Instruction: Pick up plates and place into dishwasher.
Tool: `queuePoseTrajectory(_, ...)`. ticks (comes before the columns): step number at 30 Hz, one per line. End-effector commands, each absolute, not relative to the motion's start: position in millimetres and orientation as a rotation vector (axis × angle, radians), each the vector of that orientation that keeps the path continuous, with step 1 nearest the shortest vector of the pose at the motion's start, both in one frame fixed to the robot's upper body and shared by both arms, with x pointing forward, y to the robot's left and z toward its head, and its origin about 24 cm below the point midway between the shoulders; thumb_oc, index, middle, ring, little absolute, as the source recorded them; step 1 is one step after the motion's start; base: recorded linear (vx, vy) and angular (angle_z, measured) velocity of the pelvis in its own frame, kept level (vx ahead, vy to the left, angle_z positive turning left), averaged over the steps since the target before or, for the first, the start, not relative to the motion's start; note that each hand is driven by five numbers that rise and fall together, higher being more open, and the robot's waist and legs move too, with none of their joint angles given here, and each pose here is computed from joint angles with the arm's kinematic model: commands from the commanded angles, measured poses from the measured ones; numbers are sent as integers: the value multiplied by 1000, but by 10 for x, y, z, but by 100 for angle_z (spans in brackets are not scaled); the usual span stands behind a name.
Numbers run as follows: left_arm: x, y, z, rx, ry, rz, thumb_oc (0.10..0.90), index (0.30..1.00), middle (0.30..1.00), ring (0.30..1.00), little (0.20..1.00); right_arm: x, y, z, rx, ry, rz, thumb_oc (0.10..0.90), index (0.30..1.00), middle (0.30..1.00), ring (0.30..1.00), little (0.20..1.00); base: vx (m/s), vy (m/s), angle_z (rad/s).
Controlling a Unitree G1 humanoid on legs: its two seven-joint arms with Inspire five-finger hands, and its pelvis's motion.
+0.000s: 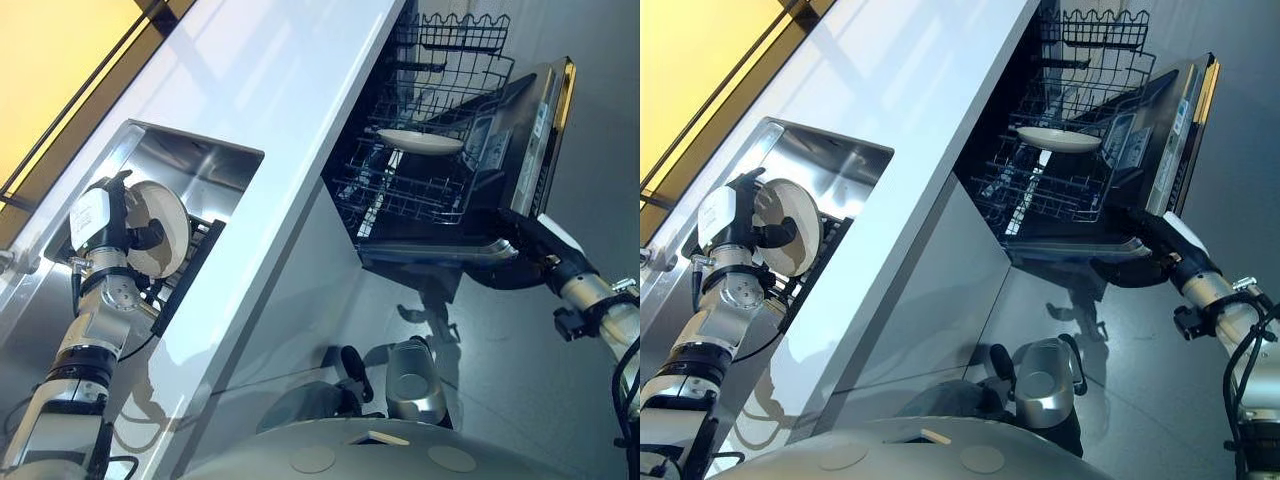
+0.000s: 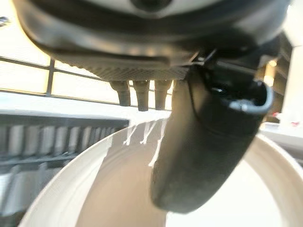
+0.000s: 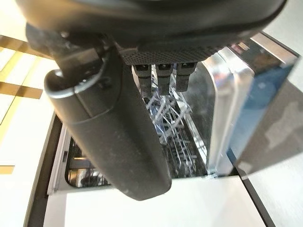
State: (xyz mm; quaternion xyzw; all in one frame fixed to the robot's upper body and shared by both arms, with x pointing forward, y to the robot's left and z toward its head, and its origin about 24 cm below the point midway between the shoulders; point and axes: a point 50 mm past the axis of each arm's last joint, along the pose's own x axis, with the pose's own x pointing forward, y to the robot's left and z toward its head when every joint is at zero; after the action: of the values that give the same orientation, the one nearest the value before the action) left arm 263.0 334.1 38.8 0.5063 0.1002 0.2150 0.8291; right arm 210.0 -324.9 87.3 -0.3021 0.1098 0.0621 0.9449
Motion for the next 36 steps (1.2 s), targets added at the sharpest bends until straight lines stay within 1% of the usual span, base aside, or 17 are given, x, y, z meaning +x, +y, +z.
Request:
queuePoseTrajectory(1,2706,3587,716,1077,164,604,800,900,900,900,900,2275,-3210,1391,-718,8,97,800,900,900,900,900,37,-1,1)
queuePoseTrajectory(9,2644,3608,610,1112,199,553,800,900,900,900,900,2283,-3199,1350,-713,30,112,800,900,900,900,900,15,-30,2)
queuePoseTrajectory(17,2572,3650,518,1129,228,548,800,900,900,900,900,2271,-3195,1298,-706,41,113,800,900,900,900,900,-6,-29,2)
queuePoseTrajectory(20,2567,3664,558,1139,193,575,800,900,900,900,900,2272,-3190,1284,-703,38,115,800,900,900,900,900,-38,-31,2)
queuePoseTrajectory(24,2519,3721,690,1113,77,685,800,900,900,900,900,2234,-3150,1238,-671,13,116,800,900,900,900,900,-77,-87,1)
queuePoseTrajectory(27,2485,3731,769,1070,2,722,800,900,900,900,900,2186,-3144,1206,-647,-8,114,800,900,900,900,900,-123,-88,0)
queuePoseTrajectory(36,2343,3829,1143,1005,-166,772,800,900,900,900,900,2048,-3037,1123,-560,-40,168,800,900,900,900,900,-114,-164,6)
